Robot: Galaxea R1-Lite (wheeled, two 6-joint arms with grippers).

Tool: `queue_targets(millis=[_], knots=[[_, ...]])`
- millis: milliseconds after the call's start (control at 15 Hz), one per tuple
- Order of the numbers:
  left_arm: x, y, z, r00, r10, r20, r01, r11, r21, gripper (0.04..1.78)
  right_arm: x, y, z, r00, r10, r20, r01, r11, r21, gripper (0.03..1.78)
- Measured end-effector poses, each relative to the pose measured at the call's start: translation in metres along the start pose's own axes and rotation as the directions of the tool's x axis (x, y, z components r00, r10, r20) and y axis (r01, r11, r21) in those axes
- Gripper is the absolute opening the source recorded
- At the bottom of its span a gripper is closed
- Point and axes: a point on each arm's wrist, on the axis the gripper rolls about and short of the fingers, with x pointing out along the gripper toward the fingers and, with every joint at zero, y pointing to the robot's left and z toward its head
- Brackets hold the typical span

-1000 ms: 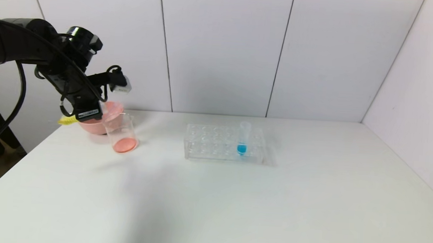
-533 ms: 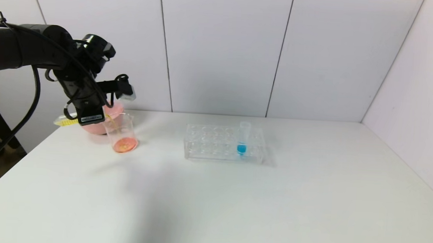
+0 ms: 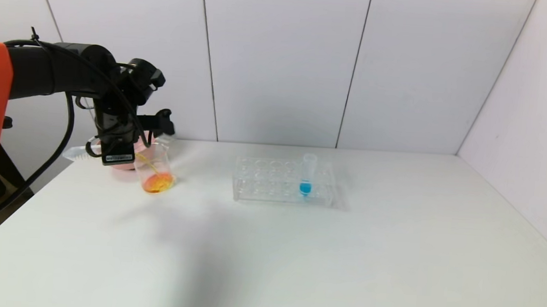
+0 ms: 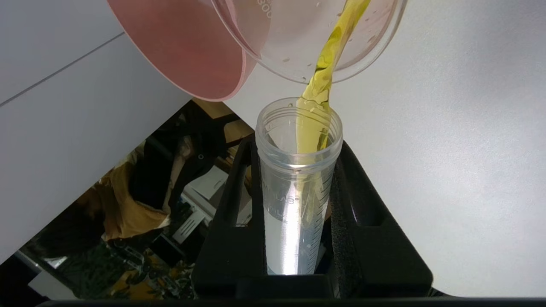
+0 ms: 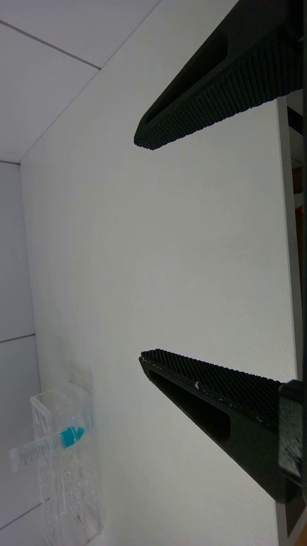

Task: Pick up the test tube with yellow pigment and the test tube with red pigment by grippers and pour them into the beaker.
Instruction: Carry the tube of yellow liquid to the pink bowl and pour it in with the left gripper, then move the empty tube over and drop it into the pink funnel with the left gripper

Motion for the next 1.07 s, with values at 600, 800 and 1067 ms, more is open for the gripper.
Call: queue_targets(millis=[600, 800, 1067], knots=[[-0.004, -0.003, 0.002, 1.0, 0.011, -0.024, -0.011, 1.0, 0.018, 0.44, 0.0, 0.0, 0.0, 1.0, 0.0, 0.0, 0.0, 1.0, 0.0, 1.71], [-0.007, -0.002, 0.0, 1.0, 0.01, -0.011, -0.009, 1.0, 0.007, 0.44, 0.0, 0.0, 0.0, 1.0, 0.0, 0.0, 0.0, 1.0, 0.0, 1.71], [-0.022, 0.005, -0.016, 0.992, -0.043, 0.115, 0.048, 0.998, -0.041, 0.44, 0.0, 0.0, 0.0, 1.0, 0.0, 0.0, 0.0, 1.0, 0.0, 1.71]])
